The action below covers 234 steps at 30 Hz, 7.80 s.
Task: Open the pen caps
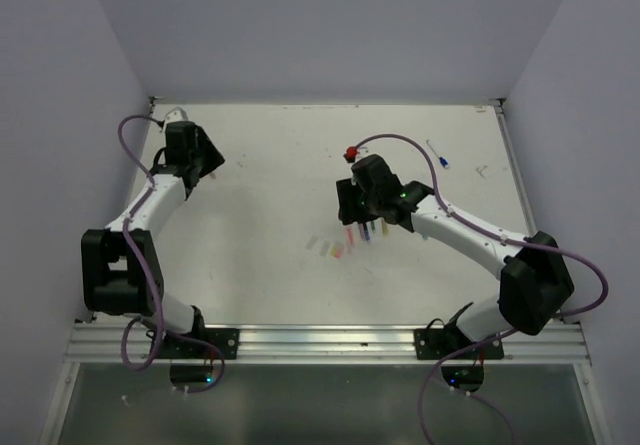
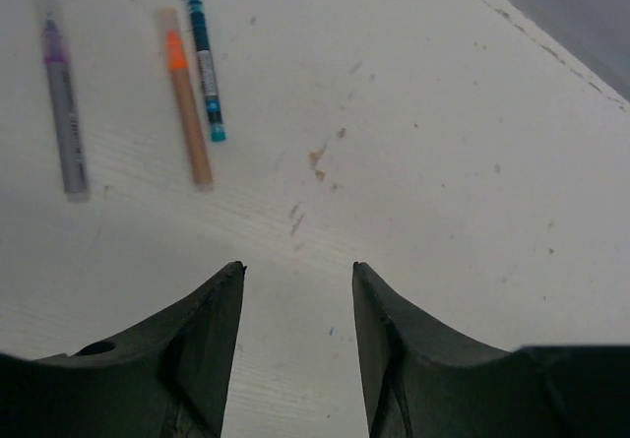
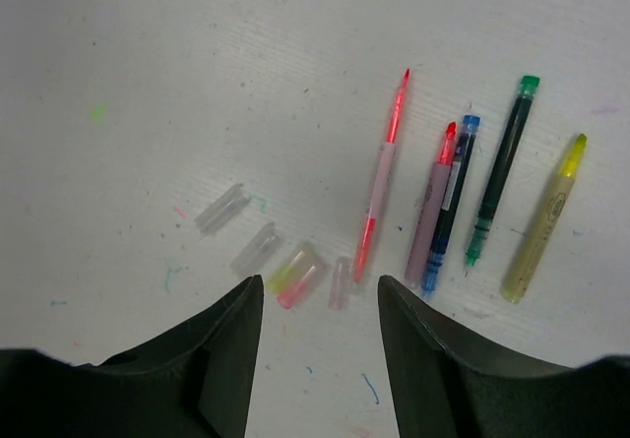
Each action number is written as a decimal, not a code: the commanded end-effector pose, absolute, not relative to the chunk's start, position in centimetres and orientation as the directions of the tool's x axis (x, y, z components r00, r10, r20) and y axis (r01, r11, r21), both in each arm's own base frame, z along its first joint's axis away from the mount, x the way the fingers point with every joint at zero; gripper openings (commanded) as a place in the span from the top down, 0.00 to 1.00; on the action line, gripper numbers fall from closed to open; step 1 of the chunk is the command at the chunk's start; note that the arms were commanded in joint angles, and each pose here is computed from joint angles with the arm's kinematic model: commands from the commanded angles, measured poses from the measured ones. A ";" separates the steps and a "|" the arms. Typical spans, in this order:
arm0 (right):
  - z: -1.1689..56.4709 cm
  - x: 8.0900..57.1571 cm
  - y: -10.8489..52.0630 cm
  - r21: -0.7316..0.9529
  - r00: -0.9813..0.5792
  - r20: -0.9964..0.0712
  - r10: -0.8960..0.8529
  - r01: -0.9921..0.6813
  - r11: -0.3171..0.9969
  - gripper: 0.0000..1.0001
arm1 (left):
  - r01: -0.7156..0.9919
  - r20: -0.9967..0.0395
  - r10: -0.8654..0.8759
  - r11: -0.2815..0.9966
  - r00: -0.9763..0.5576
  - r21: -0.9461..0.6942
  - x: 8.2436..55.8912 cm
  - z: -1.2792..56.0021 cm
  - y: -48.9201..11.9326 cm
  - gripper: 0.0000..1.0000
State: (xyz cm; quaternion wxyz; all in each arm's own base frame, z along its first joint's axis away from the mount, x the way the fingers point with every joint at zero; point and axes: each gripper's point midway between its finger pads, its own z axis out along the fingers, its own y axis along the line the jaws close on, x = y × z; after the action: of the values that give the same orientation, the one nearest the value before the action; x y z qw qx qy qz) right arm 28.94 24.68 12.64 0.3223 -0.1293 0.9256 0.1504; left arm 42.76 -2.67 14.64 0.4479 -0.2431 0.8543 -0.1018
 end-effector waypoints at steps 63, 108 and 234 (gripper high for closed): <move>8.9 25.5 27.5 0.347 -0.801 -0.553 -0.231 -0.473 0.810 0.45 | -0.759 -0.674 -0.589 0.647 -0.446 -0.063 51.0 2.0 15.7 0.85; 16.5 29.1 39.1 0.737 -0.830 -0.557 0.025 -0.480 0.475 0.46 | 0.136 -0.657 -0.461 0.749 -0.597 -0.649 33.5 19.2 -23.4 1.00; 4.6 34.2 16.2 0.134 -0.869 -0.495 0.001 -0.076 0.988 0.94 | 0.172 -0.505 -0.125 0.848 -0.854 -0.501 29.2 1.2 -24.2 1.00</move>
State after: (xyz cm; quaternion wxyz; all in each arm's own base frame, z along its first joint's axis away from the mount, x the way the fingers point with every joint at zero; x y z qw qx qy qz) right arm 32.95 14.98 3.79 0.2386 -0.0115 0.9694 0.0566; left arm 29.38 -24.19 1.98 0.2730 0.0095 0.9203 -0.2802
